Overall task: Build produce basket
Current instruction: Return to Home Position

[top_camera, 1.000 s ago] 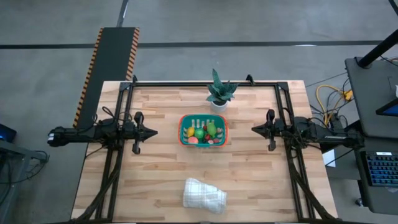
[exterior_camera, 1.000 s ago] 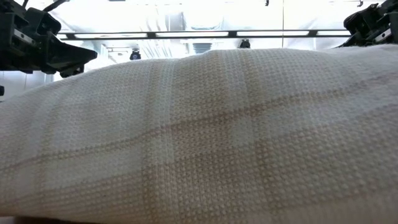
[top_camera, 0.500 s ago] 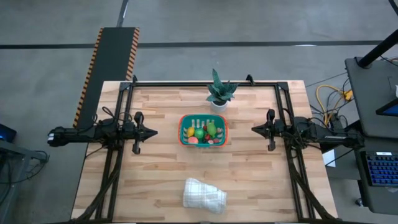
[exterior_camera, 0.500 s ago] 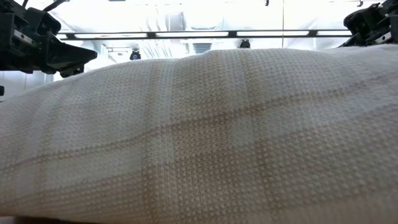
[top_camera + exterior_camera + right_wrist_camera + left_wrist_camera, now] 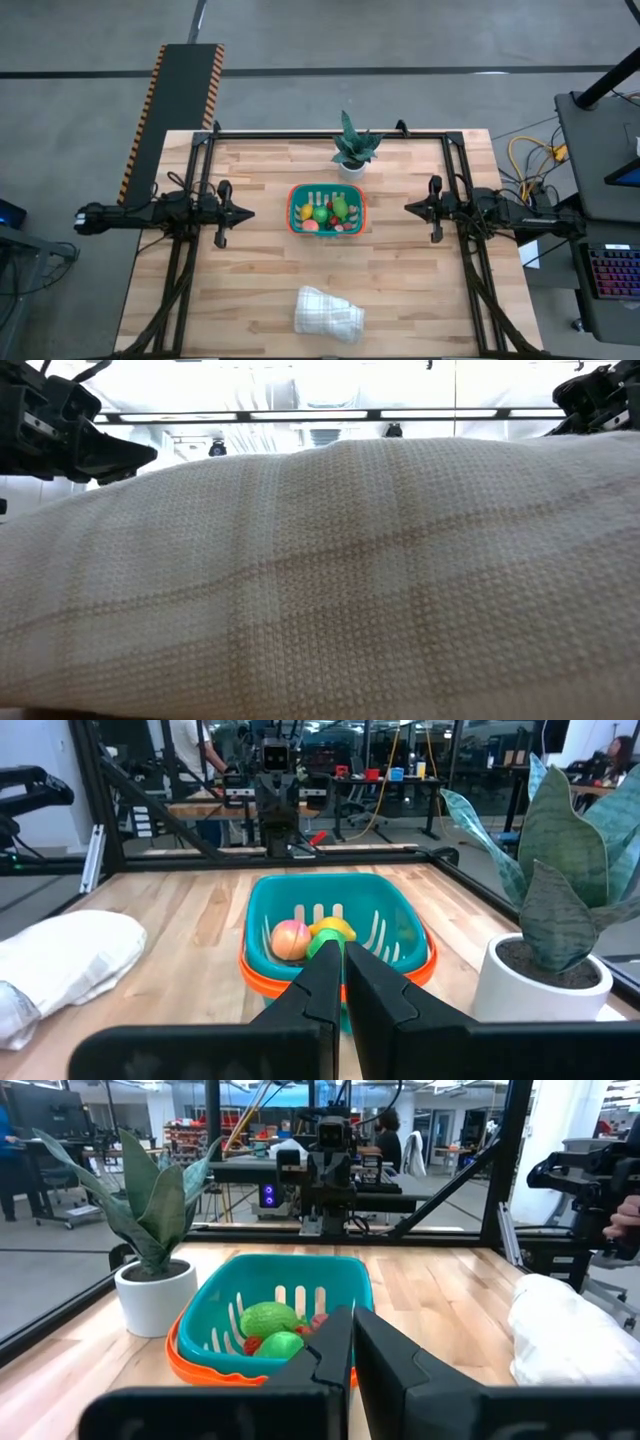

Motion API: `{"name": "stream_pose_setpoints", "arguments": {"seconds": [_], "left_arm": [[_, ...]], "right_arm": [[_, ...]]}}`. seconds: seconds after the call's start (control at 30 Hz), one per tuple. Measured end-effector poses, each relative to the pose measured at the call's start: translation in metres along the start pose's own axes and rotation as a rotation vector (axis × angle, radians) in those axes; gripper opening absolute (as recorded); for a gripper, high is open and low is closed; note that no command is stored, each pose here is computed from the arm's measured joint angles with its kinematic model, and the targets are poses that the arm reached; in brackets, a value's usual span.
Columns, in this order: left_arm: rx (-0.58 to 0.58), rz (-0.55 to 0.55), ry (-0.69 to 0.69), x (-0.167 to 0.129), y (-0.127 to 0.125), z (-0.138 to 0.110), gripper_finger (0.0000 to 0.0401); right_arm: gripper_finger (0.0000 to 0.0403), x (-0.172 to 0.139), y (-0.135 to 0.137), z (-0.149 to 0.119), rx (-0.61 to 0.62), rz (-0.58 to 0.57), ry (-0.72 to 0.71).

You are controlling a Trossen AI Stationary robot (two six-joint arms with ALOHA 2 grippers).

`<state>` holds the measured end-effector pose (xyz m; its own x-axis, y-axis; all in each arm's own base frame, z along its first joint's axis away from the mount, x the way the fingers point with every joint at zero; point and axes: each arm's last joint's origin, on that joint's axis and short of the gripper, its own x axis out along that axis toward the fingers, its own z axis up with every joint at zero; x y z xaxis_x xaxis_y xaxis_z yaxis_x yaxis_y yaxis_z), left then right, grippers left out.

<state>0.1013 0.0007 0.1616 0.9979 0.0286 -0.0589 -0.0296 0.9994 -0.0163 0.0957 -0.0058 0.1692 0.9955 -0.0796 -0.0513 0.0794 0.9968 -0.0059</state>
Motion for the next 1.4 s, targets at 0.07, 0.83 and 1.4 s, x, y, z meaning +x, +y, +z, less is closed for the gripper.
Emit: {"name": "stream_pose_setpoints", "arguments": {"seconds": [0.07,0.83,1.4], "left_arm": [[0.0,0.0,-0.003,0.0004,0.0,0.0002,0.0],[-0.002,0.0,-0.027,0.0013,-0.0001,0.0028,0.0],[-0.002,-0.001,-0.024,0.0016,-0.0001,0.0027,0.0]], "right_arm": [[0.0009,0.0,0.0,0.0,0.009,0.0,0.0],[0.0009,0.0,0.0,0.0,0.011,0.0,0.0],[0.0009,0.0,0.0,0.0,0.012,0.0,0.0]]}}
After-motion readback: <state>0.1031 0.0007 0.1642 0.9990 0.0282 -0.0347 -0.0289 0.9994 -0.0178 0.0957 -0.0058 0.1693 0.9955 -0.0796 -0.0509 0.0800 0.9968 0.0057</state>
